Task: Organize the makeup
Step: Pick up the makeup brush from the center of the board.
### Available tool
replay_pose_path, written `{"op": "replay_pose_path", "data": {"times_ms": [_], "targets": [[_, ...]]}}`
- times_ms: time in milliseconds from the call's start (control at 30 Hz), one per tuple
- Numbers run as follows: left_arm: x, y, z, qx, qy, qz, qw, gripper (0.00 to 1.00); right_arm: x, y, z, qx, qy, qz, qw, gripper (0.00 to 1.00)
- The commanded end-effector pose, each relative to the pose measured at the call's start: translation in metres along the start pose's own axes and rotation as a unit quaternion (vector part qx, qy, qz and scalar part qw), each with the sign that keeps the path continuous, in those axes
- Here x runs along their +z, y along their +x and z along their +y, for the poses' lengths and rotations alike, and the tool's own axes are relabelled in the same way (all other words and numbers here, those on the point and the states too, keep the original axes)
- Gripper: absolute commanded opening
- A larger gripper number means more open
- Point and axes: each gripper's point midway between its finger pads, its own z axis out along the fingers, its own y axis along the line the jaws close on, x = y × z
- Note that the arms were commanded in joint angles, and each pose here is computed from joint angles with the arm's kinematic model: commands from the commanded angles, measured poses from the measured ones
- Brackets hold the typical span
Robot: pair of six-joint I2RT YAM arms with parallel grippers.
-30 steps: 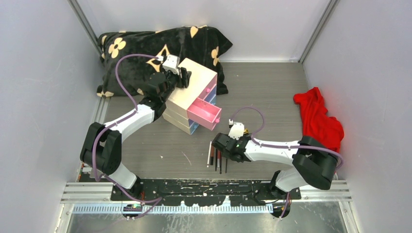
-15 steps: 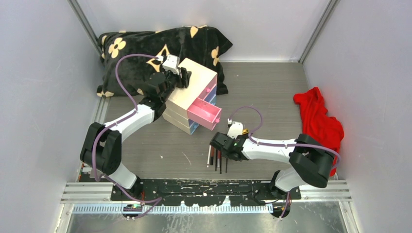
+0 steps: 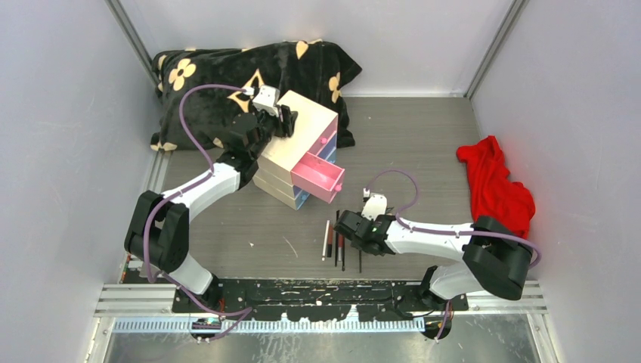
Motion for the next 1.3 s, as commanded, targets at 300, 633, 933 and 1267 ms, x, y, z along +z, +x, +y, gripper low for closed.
{"op": "replay_pose_path", "data": {"times_ms": [300, 633, 933, 1267], "targets": [[-0.077, 0.202, 0.021, -0.044, -0.057, 0.328, 0.942, 0.57, 0.005, 0.021, -0.029, -0.013, 0.03, 0.021, 0.999, 0.01], [-0.077, 0.203, 0.022, -0.044, -0.058, 0.328, 0.942, 0.57, -0.027, -0.011, -0.014, -0.033, -0.033, -0.014, 0.999, 0.01], [-0.077, 0.204, 0.022, -0.044, -0.058, 0.33, 0.941, 0.57, -0.087, -0.054, 0.007, -0.074, -0.114, -0.043, 0.99, 0.01], [-0.078, 0.2, 0.021, -0.044, -0.057, 0.326, 0.943, 0.58, -0.156, -0.098, 0.002, -0.144, -0.109, -0.042, 0.983, 0.01]]}}
